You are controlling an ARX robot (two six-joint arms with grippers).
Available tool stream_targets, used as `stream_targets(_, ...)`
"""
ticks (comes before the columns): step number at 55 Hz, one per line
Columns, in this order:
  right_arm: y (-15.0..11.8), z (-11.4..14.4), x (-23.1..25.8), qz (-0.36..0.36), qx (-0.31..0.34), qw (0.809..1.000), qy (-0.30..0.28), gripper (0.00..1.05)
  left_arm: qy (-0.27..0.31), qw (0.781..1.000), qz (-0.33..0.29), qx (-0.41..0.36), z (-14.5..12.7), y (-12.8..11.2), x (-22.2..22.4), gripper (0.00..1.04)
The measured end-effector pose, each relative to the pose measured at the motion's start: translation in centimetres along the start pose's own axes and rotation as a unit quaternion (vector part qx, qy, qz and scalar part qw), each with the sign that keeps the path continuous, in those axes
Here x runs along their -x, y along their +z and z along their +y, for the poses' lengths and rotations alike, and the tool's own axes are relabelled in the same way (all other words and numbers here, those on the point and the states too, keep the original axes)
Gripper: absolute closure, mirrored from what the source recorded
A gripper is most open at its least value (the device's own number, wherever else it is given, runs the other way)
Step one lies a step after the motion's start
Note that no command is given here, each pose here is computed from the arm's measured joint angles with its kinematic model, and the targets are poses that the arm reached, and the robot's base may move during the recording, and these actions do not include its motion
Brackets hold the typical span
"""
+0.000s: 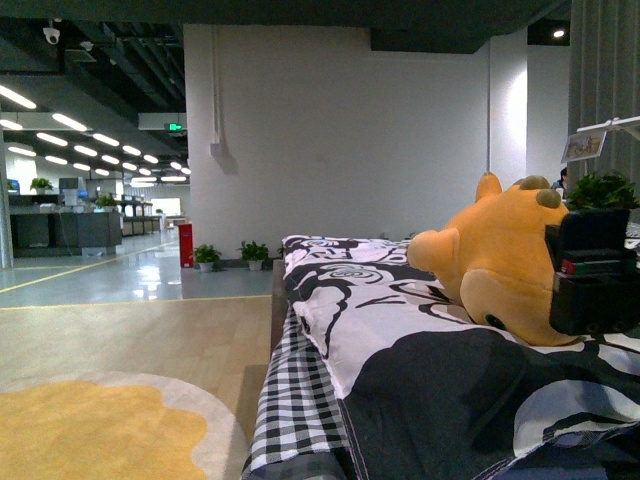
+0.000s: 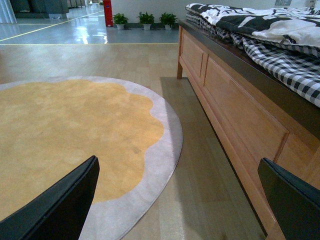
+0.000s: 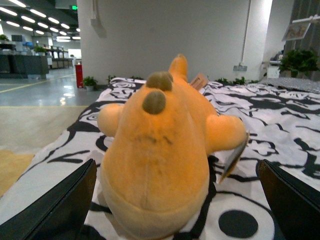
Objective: Put away toys
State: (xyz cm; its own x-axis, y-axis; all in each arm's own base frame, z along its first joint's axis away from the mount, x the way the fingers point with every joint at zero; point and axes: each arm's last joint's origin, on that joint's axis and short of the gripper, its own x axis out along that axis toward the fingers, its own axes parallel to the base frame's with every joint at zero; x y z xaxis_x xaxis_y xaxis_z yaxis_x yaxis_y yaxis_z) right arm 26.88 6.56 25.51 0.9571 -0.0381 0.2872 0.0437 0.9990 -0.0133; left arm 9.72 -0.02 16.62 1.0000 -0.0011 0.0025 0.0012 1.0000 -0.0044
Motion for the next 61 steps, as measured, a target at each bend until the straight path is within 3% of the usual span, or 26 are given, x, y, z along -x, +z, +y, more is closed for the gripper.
stream_targets(25,-0.6,3.6,-6.2,-0.021,0.036,0.999,-0.004,0.07,0.000,1.000,0.000,0.000,0.0,0.0,0.0,0.06)
stream_targets(61,-2.3,0.9,-11.3,-0.001,0.148,0.987,-0.062,0.07,0.000,1.000,0.000,0.000,0.0,0.0,0.0,0.06)
